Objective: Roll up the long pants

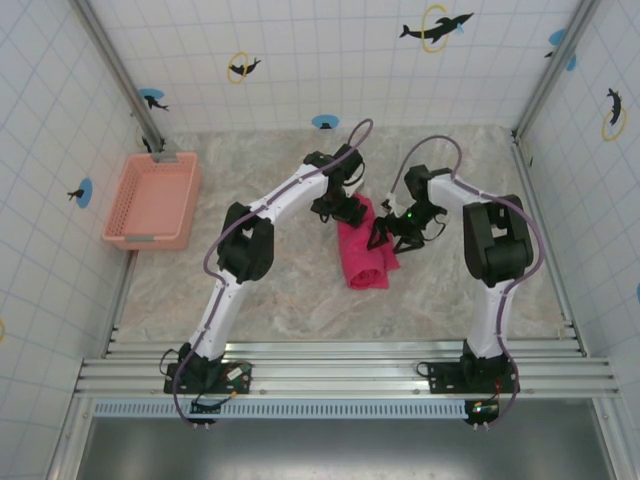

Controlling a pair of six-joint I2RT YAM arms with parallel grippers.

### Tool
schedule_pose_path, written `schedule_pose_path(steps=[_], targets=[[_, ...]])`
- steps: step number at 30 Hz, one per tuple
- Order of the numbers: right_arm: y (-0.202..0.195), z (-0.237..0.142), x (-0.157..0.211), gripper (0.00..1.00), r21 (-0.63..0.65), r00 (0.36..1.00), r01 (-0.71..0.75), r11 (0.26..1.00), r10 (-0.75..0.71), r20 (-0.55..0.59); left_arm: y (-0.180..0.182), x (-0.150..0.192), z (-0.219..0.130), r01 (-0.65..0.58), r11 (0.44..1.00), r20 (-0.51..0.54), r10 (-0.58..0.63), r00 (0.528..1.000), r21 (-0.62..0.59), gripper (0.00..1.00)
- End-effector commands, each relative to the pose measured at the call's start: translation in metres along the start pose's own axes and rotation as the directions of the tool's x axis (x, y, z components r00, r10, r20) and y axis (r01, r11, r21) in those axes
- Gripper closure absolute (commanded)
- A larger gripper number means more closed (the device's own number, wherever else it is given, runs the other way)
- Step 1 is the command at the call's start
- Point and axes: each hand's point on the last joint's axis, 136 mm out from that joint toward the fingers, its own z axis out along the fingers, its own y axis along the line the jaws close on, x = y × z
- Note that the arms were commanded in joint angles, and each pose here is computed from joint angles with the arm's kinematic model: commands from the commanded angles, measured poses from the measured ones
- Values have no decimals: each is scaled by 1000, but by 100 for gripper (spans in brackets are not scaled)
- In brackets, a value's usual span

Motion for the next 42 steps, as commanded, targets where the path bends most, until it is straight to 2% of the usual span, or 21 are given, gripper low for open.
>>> schedule_pose_path(steps=[1,6,11,15,20,21,23,25,26,31,33,36,38,42], targets=[[-1,26,1,2,-4,999,3,1000,-4,-33,9,74,65,-10,996,-300,-18,954,-90,3],[10,25,-8,2,-86,997,-63,994,66,35,11,81,64,-8,995,-316,-25,948,-104,3],[5,30,-11,2,-60,992,-118,991,121,48,11,85,64,2,994,-323,-37,946,-108,3],[8,40,-27,2,-70,980,-157,985,165,114,10,87,66,9,994,-328,-44,944,-106,3],[6,51,-39,2,-22,970,-191,981,192,149,8,90,67,26,995,-333,-56,941,-93,3],[4,54,-39,5,-5,970,-196,981,195,147,6,90,67,33,996,-334,-60,941,-85,3],[0,59,-41,19,16,969,-203,979,199,145,3,91,67,47,996,-335,-68,940,-73,3],[-5,65,-41,44,34,970,-209,977,203,133,2,92,67,60,996,-335,-77,939,-62,3],[-7,67,-41,54,42,971,-209,977,202,130,1,91,65,61,996,-331,-77,940,-59,3],[-15,71,-34,93,87,979,-177,980,166,122,14,80,44,52,995,-314,-78,946,-88,3],[-17,67,-32,99,105,982,-155,982,141,129,29,72,27,53,993,-297,-83,951,-109,3],[-16,56,-31,100,119,985,-124,985,107,136,65,60,-4,92,984,-253,-129,959,-153,3],[-14,49,-34,100,127,985,-102,987,82,149,84,55,-27,132,977,-205,-165,965,-166,3],[-13,36,-38,100,130,985,-82,988,61,160,107,42,-72,224,968,-61,-232,971,-115,3]])
